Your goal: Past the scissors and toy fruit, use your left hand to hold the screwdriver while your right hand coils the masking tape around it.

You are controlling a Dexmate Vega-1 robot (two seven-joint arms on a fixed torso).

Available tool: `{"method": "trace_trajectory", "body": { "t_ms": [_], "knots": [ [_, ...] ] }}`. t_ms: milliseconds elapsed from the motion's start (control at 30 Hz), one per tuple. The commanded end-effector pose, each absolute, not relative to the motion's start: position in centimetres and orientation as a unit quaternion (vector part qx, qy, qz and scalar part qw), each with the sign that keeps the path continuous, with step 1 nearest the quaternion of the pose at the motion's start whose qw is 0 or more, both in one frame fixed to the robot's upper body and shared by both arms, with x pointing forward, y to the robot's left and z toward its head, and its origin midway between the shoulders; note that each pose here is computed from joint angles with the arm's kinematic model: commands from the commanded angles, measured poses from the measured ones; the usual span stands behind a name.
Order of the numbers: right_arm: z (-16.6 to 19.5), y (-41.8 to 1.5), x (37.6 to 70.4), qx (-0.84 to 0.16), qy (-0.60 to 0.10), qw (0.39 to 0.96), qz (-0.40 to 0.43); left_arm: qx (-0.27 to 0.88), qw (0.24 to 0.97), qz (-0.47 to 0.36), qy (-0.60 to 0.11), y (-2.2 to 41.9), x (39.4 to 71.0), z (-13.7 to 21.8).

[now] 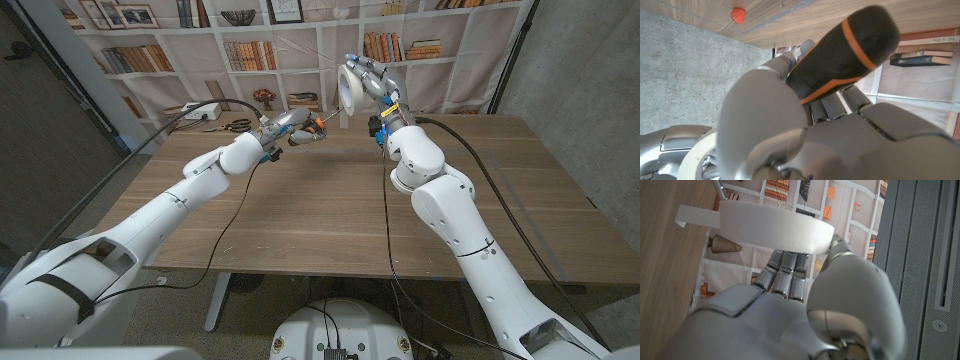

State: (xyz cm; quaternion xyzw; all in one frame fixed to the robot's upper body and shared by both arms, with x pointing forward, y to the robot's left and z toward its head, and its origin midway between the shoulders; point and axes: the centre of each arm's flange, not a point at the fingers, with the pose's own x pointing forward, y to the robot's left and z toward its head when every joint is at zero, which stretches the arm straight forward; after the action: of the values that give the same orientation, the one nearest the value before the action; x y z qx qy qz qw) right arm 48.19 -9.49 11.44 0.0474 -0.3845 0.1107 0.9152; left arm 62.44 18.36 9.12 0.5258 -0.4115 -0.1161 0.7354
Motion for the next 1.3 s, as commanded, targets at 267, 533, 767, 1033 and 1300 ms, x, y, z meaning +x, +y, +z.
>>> {"method": "trace_trajectory", "body": {
  "t_ms": [267,533,767,1033,1300],
  "knots": [
    [11.8,-7.8,47.9,0.04,-0.403,0.905,0.132,0.59,0.722,-0.143,-0.332,16.8,63.0,10.9],
    [12.3,-7.2,47.9,0.034,-0.409,0.901,0.14,0.602,0.724,-0.142,-0.307,16.4,63.5,11.0],
    [12.0,-8.2,47.3,0.029,-0.411,0.902,0.128,0.595,0.73,-0.122,-0.313,16.9,63.6,11.1],
    [10.7,-9.9,47.0,0.006,-0.4,0.911,0.103,0.591,0.731,-0.113,-0.322,17.1,63.3,11.6],
    [9.1,-10.5,47.1,0.013,-0.362,0.926,0.109,0.56,0.745,-0.099,-0.348,17.7,63.1,12.1]
  ]
}}
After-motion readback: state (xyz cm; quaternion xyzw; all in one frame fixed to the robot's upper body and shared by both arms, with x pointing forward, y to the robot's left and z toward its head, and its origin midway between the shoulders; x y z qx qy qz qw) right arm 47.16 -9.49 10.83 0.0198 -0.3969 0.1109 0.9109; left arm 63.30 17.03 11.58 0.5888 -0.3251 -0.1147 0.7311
